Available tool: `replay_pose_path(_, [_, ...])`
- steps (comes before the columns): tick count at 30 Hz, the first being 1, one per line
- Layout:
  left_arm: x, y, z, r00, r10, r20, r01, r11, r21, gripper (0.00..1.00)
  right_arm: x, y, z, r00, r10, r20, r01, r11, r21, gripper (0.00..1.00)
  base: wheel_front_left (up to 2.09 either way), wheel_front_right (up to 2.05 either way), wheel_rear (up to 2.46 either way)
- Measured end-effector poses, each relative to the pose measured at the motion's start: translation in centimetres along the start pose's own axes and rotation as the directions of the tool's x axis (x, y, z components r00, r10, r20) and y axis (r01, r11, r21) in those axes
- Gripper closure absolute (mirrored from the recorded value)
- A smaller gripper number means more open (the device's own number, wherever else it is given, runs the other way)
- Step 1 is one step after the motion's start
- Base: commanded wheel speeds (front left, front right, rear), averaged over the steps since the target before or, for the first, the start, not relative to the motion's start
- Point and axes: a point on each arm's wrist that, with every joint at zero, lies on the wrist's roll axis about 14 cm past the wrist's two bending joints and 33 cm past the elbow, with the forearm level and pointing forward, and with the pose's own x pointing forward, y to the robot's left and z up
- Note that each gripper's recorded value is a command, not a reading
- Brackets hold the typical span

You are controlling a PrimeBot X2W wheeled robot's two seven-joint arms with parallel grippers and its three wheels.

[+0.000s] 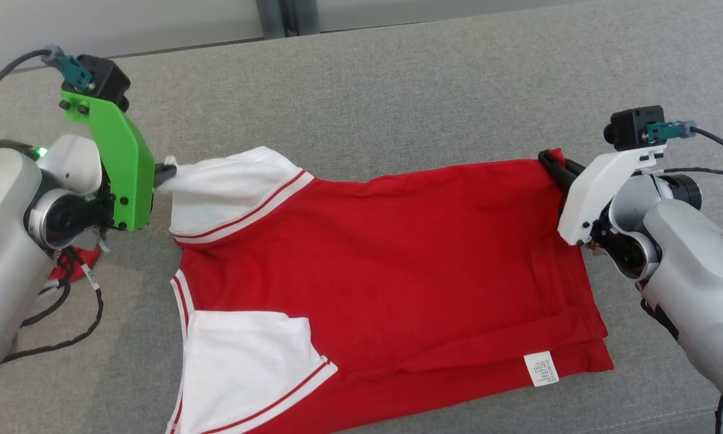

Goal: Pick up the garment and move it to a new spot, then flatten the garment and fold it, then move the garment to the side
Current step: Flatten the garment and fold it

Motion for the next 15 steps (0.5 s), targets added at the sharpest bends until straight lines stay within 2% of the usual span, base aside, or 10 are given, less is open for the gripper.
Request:
replay_pose_path(7, [-2.1, -1.6, -3.4, 0.988, -0.054, -0.146, 0.053, 0.999, -0.006, 1.0, -1.5, -0.6, 0.1, 1.0, 0.001, -0.026, -0.002, 0.999, -0.048, 1.0, 0.0, 0.0, 0.0])
replay_pose_path(15, [-4.2, -4.1, -6.1, 0.965, -0.121, -0.233, 0.121, 0.993, -0.012, 1.0, -2.3, -0.5, -1.0, 0.997, 0.01, -0.073, -0.015, 0.997, -0.069, 1.0, 0.0, 0.0, 0.0])
